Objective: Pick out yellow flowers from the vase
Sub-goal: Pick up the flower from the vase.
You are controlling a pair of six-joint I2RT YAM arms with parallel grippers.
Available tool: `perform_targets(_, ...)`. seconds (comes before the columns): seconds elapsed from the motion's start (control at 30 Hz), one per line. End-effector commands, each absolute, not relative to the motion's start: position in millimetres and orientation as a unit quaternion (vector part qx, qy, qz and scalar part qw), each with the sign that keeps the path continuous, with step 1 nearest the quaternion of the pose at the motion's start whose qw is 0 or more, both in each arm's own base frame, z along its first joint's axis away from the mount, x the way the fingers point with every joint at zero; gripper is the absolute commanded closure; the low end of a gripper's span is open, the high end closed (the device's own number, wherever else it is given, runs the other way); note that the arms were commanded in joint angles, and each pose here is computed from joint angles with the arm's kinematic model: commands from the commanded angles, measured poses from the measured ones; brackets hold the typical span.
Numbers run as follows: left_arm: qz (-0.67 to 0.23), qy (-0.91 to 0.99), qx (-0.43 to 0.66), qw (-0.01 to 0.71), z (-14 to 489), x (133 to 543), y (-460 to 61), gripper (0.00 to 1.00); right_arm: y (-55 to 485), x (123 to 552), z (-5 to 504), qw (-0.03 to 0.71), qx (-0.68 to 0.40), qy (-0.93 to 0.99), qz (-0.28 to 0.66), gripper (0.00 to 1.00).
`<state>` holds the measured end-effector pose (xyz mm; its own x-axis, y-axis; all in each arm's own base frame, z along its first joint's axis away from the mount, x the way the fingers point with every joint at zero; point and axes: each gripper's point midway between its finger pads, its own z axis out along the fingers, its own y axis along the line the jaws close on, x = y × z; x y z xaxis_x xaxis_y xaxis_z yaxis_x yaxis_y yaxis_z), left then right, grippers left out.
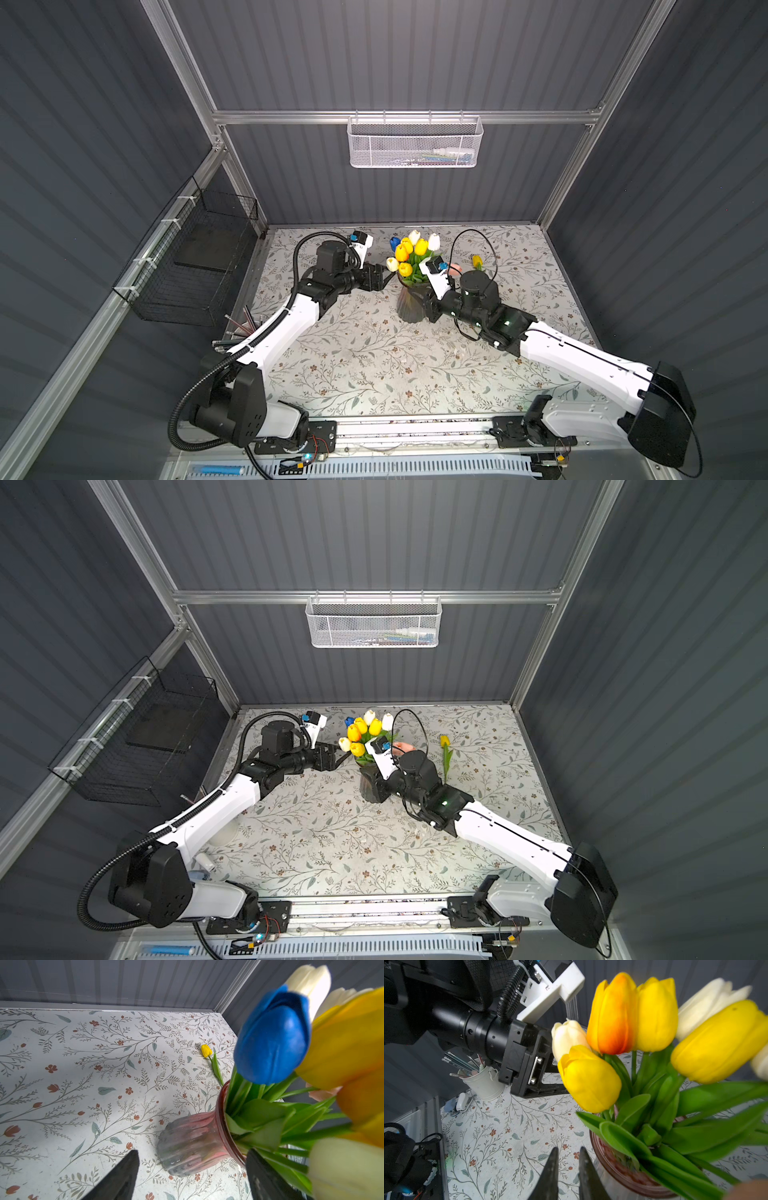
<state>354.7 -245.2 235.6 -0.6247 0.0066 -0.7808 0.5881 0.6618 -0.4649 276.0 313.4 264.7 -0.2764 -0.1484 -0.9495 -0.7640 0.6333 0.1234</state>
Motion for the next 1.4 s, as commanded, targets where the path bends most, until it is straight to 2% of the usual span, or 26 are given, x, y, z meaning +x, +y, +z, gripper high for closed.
perform_targets(0.0,-0.383,0.816,0.185,0.391,238.9,356.0,-251.6,0.18,316.6,287.3,289.6,0.554,-0.289,0.722,0.296,0.81)
perform_targets(0.33,-0.382,0.819,0.185,0.386,231.8,358.0,-252.1,0.18,314.9,306.4,294.6,0.583,-0.277,0.719,0.258,0.82)
perform_targets(0.77,-0.379,0.822,0.186,0.381,225.9,359.2,-253.0,0.18,321.1,316.6,286.3,0.580,-0.288,0.723,0.238,0.82)
perform_targets(1.37,-0.377,0.824,0.188,0.379,223.0,360.2,-253.3,0.18,326.4,329.5,282.0,0.582,-0.291,0.728,0.215,0.76)
